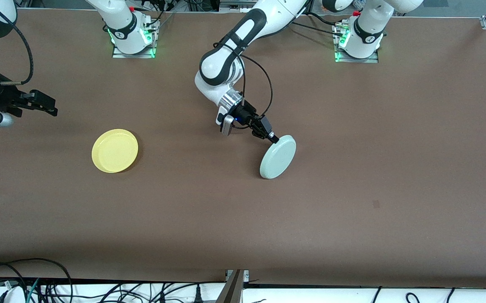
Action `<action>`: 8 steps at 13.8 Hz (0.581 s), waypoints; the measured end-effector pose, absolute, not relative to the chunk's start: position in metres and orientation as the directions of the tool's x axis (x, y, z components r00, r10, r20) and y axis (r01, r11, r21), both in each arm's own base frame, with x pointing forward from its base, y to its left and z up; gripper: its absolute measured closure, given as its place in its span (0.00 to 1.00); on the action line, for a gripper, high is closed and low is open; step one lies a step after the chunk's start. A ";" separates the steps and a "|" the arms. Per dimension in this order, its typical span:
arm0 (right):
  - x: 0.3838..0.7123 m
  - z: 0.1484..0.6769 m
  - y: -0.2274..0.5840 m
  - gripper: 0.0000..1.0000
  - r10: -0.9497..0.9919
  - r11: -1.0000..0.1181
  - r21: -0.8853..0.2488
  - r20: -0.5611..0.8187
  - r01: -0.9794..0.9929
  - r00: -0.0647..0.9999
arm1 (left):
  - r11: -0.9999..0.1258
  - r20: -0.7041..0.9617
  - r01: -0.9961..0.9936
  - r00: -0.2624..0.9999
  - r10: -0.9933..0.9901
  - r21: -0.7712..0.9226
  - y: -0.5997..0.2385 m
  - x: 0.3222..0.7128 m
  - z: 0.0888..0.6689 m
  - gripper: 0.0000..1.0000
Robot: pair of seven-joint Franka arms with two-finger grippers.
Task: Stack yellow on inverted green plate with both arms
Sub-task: 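Lift the green plate with the left gripper and flip it over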
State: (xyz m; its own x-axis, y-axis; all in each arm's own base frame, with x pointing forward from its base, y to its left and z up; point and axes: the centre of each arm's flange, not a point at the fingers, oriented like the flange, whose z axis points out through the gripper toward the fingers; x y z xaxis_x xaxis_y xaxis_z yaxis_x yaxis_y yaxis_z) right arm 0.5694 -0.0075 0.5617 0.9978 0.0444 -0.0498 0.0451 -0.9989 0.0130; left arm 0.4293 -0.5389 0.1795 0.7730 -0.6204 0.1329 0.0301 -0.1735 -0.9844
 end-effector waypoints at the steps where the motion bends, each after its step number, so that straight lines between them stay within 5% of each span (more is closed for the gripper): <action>1: 0.569 0.562 -0.007 0.00 0.045 -0.999 0.013 -0.050 0.045 0.998 | -0.174 0.134 0.030 0.770 -0.624 -0.984 -0.541 0.427 0.179 0.97; 5: 0.569 0.562 -0.007 0.00 0.045 -0.999 0.013 -0.050 0.046 0.998 | -0.167 0.127 0.023 0.750 -0.649 -0.986 -0.553 0.408 0.172 0.96; 8: 0.569 0.562 -0.007 0.00 0.045 -0.999 0.013 -0.050 0.046 0.998 | -0.168 0.130 0.021 0.731 -0.670 -0.986 -0.564 0.392 0.168 0.86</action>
State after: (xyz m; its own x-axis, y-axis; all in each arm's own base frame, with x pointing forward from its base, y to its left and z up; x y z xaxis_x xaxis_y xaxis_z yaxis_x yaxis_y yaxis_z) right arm 0.5694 -0.0071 0.5618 0.9977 0.0452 -0.0497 0.0459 -0.9989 0.0130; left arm 0.3918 -0.5638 0.1684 0.7308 -0.6702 0.1298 0.0212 -0.1677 -0.9856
